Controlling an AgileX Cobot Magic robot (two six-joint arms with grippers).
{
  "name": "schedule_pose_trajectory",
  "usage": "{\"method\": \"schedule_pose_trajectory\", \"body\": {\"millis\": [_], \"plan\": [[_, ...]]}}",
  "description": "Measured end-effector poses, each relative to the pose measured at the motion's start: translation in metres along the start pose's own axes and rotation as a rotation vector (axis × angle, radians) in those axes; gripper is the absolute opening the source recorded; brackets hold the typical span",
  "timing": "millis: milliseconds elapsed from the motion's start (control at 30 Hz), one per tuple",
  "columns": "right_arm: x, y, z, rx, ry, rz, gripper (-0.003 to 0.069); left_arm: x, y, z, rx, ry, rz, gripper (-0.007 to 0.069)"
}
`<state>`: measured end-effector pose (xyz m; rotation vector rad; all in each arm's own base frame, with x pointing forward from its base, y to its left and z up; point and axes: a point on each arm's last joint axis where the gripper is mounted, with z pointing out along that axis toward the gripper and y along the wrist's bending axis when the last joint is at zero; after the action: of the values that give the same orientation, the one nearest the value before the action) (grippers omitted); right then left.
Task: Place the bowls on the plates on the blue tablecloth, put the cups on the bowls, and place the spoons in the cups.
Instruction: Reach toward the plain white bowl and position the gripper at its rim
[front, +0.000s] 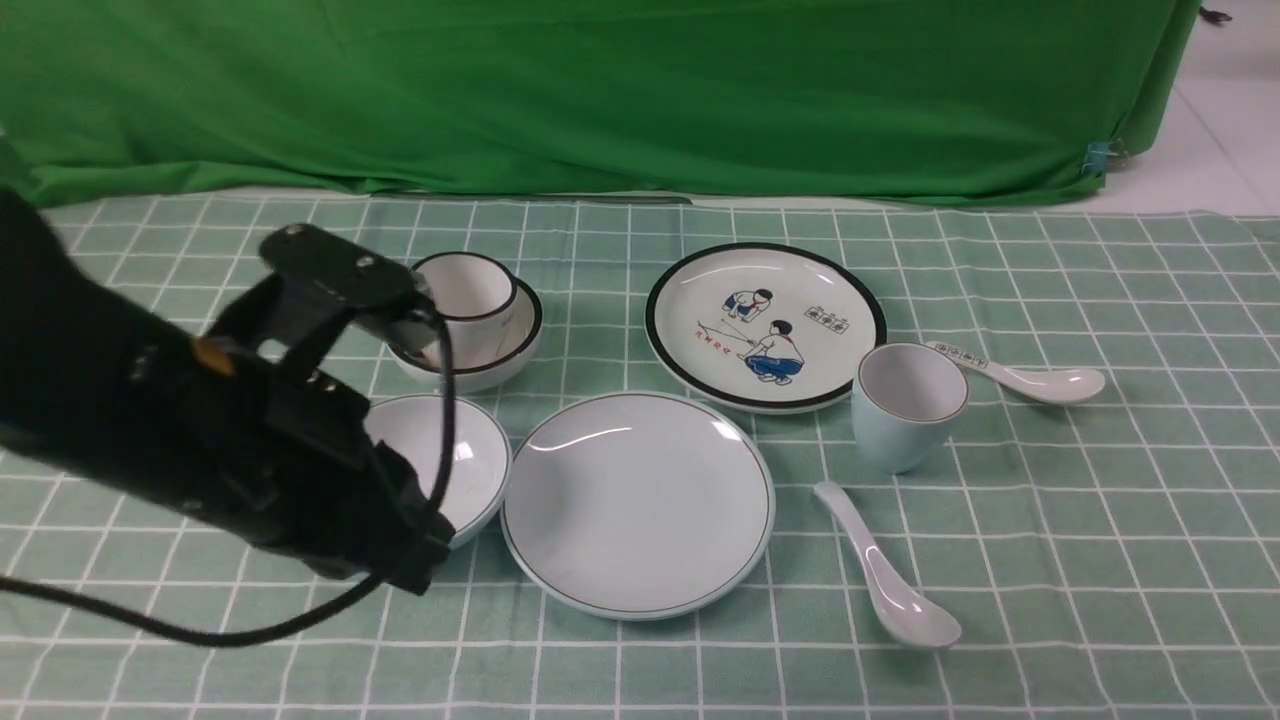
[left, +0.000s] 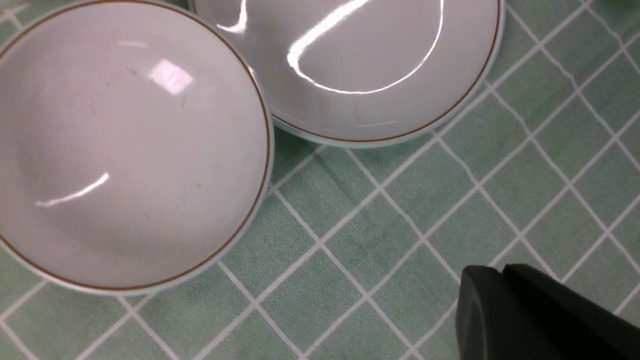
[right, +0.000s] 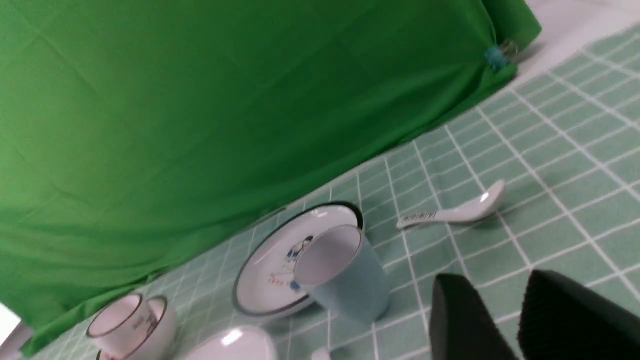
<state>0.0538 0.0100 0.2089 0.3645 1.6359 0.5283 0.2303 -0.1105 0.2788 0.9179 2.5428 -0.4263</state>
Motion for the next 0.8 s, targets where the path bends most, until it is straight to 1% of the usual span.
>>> {"method": "schedule_pose_trajectory", "body": {"millis": [33, 67, 133, 167, 200, 233, 300, 333, 367, 400, 467, 567, 667, 733, 767, 800], "plan": [[-0.007, 0.006, -0.002, -0.032, 0.038, -0.026, 0.0200, -0.004, 0.003, 0.003, -0.006, 0.009, 0.013, 0.0013], [-0.010, 0.011, -0.003, -0.039, 0.077, -0.062, 0.0186, -0.008, 0.007, 0.010, -0.012, 0.027, 0.022, 0.0014], [-0.030, 0.029, -0.008, -0.083, 0.161, -0.197, 0.0159, -0.017, 0.018, 0.022, -0.039, 0.063, 0.049, 0.0030], [-0.033, 0.032, -0.007, -0.093, 0.188, -0.227, 0.0155, -0.019, 0.020, 0.024, -0.046, 0.071, 0.055, 0.0035], [-0.044, 0.043, -0.009, -0.128, 0.249, -0.335, 0.0152, -0.023, 0.027, 0.033, -0.070, 0.103, 0.079, 0.0062], [-0.051, 0.050, -0.009, -0.148, 0.294, -0.391, 0.0152, -0.024, 0.031, 0.040, -0.077, 0.124, 0.089, 0.0089], [-0.060, 0.059, -0.010, -0.159, 0.359, -0.445, 0.0153, -0.024, 0.037, 0.053, -0.080, 0.156, 0.100, 0.0162], [-0.062, 0.062, -0.008, -0.189, 0.398, -0.472, 0.0154, -0.023, 0.039, 0.059, -0.075, 0.176, 0.105, 0.0197], [-0.064, 0.066, -0.006, -0.201, 0.429, -0.496, 0.0155, -0.022, 0.041, 0.065, -0.070, 0.194, 0.110, 0.0251], [-0.064, 0.067, -0.004, -0.207, 0.455, -0.506, 0.0157, -0.021, 0.042, 0.070, -0.065, 0.209, 0.116, 0.0288], [-0.062, 0.068, 0.000, -0.214, 0.499, -0.527, 0.0158, -0.020, 0.047, 0.078, -0.079, 0.230, 0.147, 0.0380], [-0.059, 0.068, 0.003, -0.215, 0.540, -0.535, 0.0160, -0.020, 0.054, 0.085, -0.130, 0.235, 0.195, 0.0452], [-0.058, 0.067, 0.002, -0.214, 0.557, -0.537, 0.0162, -0.021, 0.060, 0.093, -0.157, 0.239, 0.224, 0.0475], [-0.056, 0.066, 0.002, -0.212, 0.571, -0.538, 0.0161, -0.020, 0.061, 0.099, -0.154, 0.246, 0.235, 0.0471], [-0.054, 0.066, 0.001, -0.210, 0.590, -0.540, 0.0161, -0.019, 0.063, 0.106, -0.148, 0.258, 0.247, 0.0446], [-0.054, 0.066, 0.001, -0.210, 0.590, -0.540, 0.0161, -0.018, 0.064, 0.107, -0.147, 0.258, 0.247, 0.0442]]}}
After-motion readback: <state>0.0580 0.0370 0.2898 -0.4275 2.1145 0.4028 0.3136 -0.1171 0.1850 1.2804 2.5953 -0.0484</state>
